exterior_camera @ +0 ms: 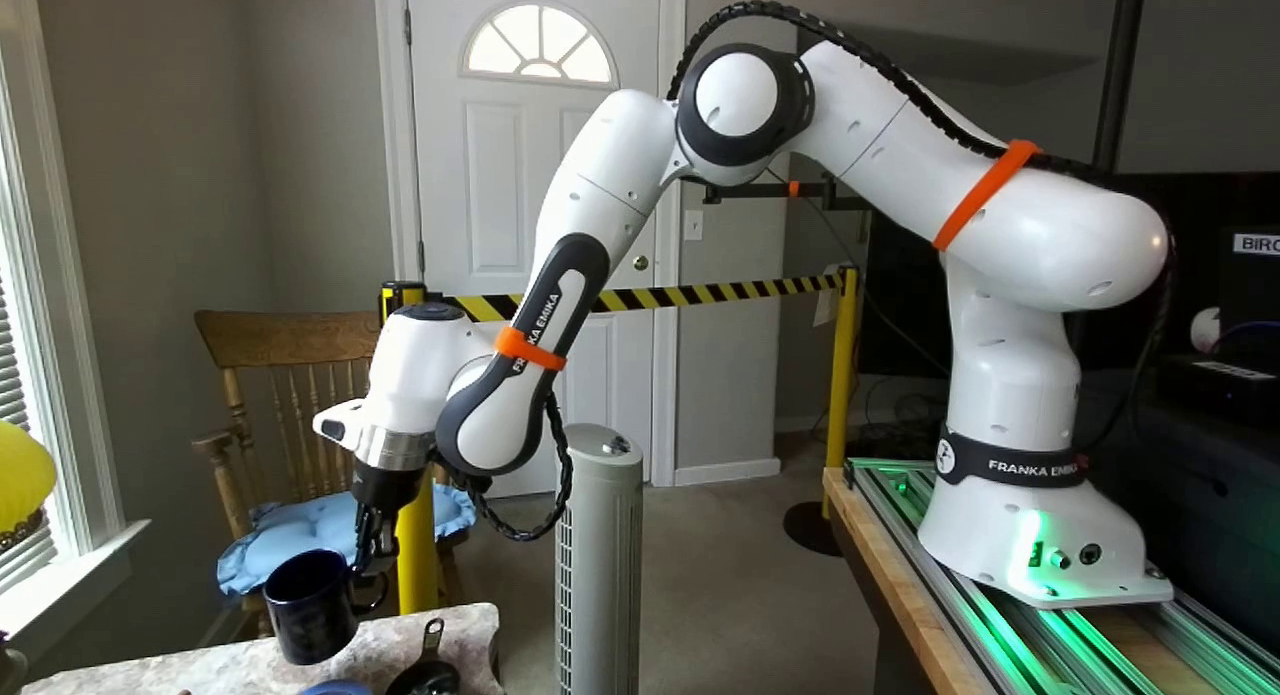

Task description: Empty the contents of the black mug into the measuring cup and place the mug back

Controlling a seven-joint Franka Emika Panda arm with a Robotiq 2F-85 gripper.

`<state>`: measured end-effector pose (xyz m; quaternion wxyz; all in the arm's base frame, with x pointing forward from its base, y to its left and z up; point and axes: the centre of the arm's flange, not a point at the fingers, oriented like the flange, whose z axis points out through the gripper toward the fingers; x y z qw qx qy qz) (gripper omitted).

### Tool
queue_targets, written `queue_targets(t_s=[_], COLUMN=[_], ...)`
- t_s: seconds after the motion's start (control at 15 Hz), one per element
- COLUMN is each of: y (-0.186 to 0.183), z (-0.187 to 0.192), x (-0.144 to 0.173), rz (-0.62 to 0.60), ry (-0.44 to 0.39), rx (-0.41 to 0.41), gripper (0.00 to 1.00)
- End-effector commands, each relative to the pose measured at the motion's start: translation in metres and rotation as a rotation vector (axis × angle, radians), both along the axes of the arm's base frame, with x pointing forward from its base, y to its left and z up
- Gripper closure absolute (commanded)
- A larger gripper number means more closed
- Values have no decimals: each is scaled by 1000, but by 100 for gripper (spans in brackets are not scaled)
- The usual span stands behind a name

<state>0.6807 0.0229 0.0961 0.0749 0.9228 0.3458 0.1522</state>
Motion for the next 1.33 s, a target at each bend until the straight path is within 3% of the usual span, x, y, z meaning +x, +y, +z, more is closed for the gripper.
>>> queue_targets(t_s=[0.0,1.27], y=[0,-5], z=[-14,-53], x=[17,15], rz=[21,33], ry=[-2,5], rx=[-6,-7], gripper=[95,93])
